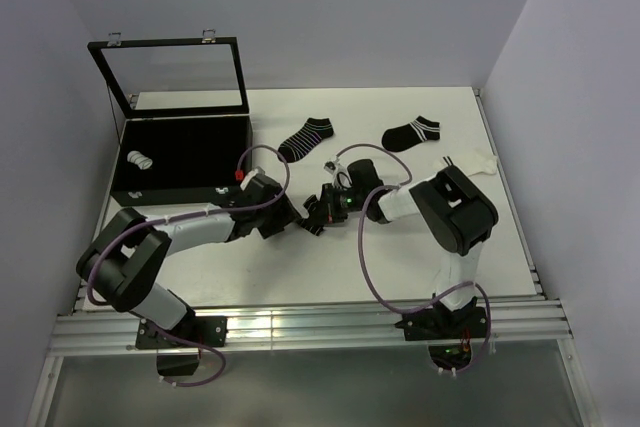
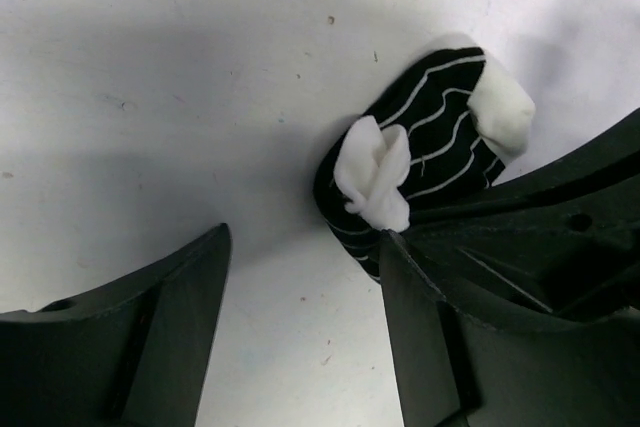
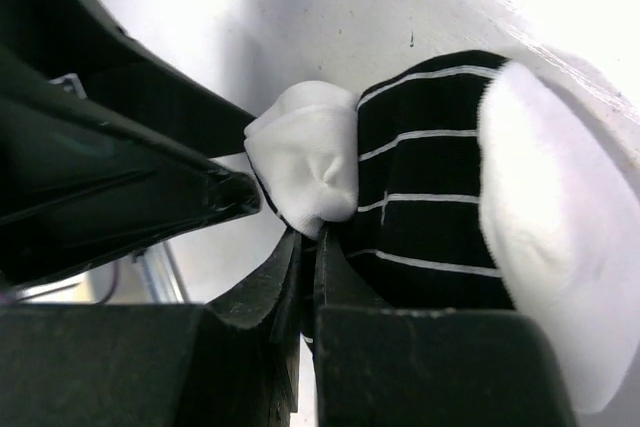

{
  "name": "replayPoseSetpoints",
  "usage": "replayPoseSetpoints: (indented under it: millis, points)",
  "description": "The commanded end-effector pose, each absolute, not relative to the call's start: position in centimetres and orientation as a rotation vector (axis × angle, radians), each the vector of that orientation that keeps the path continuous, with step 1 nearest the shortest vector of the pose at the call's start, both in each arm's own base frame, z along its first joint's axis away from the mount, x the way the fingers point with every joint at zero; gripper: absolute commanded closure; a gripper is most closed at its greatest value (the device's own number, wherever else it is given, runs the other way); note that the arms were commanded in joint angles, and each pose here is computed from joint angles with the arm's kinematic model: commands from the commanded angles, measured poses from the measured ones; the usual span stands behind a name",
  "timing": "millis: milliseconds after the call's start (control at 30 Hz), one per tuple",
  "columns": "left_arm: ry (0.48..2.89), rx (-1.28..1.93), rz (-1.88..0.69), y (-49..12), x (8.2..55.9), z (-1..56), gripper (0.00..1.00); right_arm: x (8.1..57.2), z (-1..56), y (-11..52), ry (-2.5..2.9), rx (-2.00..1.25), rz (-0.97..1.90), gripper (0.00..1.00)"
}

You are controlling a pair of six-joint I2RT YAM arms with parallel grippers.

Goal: Roll the socks
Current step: Roll the sock at the center of the board.

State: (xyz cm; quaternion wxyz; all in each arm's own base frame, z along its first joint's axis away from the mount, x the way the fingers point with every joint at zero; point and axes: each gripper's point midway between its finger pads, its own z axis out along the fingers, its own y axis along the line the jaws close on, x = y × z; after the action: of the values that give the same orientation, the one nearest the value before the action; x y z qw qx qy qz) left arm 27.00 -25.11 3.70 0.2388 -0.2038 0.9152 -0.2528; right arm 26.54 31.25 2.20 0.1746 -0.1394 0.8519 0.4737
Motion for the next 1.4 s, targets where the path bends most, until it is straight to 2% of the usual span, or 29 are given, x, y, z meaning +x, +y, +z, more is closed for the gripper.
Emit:
replayPoseSetpoints:
  millis: [0, 367, 733, 833, 1033, 1133, 1367]
  points:
    - [2.468, -0.559, -0.719, -26.2, 28.4, 4.3, 0.34, 23.9, -1.6, 29.8, 2.620, -0.285, 1.382, 1.00]
    - [2.480, -0.558, -0.668, -26.8, 29.8, 3.5, 0.37, 24.2, -2.6, 29.1, 2.640, -0.198, 1.443, 1.00]
    - [2.605, -0.538, -0.587, -26.4, 28.3, 0.6, 0.64, 24.8, -2.7, 28.8, 2.627, -0.209, 1.407, 1.00]
    - [2.649, -0.526, -0.547, -26.2, 27.9, -0.4, 0.72, 25.5, -1.8, 28.7, 2.580, -0.253, 1.366, 0.96]
    - [2.698, -0.484, -0.510, -26.4, 27.8, -1.0, 0.89, 26.4, 1.7, 28.5, 2.404, -0.424, 1.196, 0.68]
    - [2.708, -0.455, -0.487, -26.3, 28.0, -0.9, 0.94, 26.6, 3.1, 28.3, 2.316, -0.481, 1.061, 0.64]
    - [2.726, -0.398, -0.457, -26.4, 28.3, -0.2, 0.95, 27.0, 5.8, 27.7, 2.102, -0.597, 0.657, 0.59]
